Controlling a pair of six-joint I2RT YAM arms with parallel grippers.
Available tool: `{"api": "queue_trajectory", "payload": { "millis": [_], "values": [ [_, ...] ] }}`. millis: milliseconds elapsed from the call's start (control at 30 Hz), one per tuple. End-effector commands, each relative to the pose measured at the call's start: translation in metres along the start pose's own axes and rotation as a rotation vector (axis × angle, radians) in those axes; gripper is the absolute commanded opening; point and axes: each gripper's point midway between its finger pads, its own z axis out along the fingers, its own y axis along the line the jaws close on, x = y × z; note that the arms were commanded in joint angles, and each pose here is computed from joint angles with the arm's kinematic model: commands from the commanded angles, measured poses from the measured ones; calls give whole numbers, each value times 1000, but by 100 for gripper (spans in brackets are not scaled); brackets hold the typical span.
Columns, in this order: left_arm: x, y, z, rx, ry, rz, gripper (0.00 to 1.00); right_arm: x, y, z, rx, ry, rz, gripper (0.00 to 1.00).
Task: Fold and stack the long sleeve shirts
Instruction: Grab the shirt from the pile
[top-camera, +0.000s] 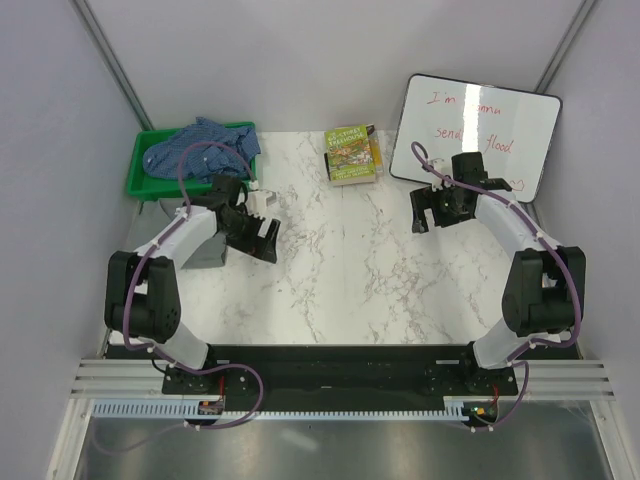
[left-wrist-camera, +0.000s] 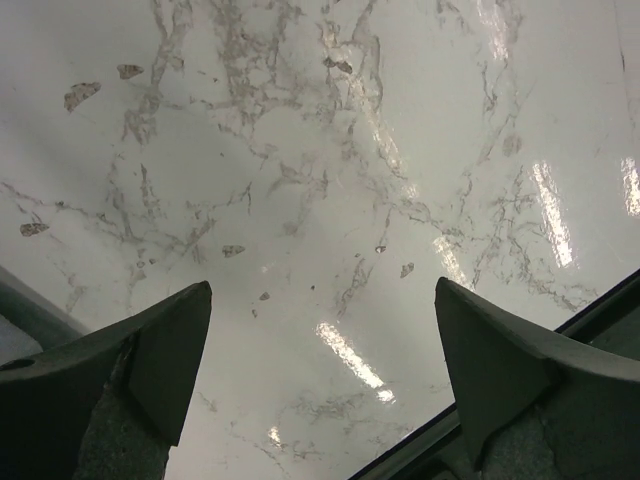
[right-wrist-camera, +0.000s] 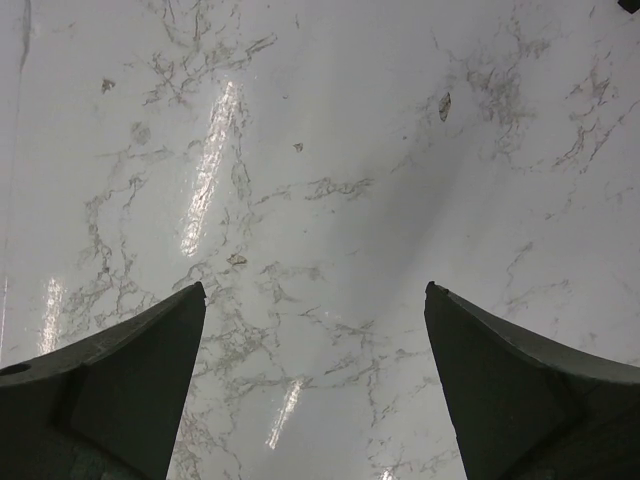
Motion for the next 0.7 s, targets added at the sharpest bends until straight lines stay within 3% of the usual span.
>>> {"api": "queue_trajectory", "payload": {
  "millis": [0, 267, 367, 500, 567, 633, 667],
  "values": [
    [-39, -4, -18, -34, -122, 4, 99, -30, 9, -11, -19, -85, -42, 98],
    [-73, -4, -25, -17, -176, -13, 99, -33, 15, -10, -25, -90, -63, 98],
    [-102, 1, -39, -44, -249, 1, 99, -33, 15, -10, -24, -88, -61, 98],
    [-181, 59, -93, -236, -466, -58, 99, -34, 13, -12, -16, -89, -63, 98],
    [-201, 93, -94, -282, -492, -112, 99, -33, 11, -12, -2, -83, -69, 98],
    [-231, 127, -124, -373, -572, -113, 99, -34, 9, -12, 7, -82, -76, 98],
    [-234, 149, -108, -409, -543, -130, 99, -33, 8, -12, 9, -79, -76, 98]
  ]
}}
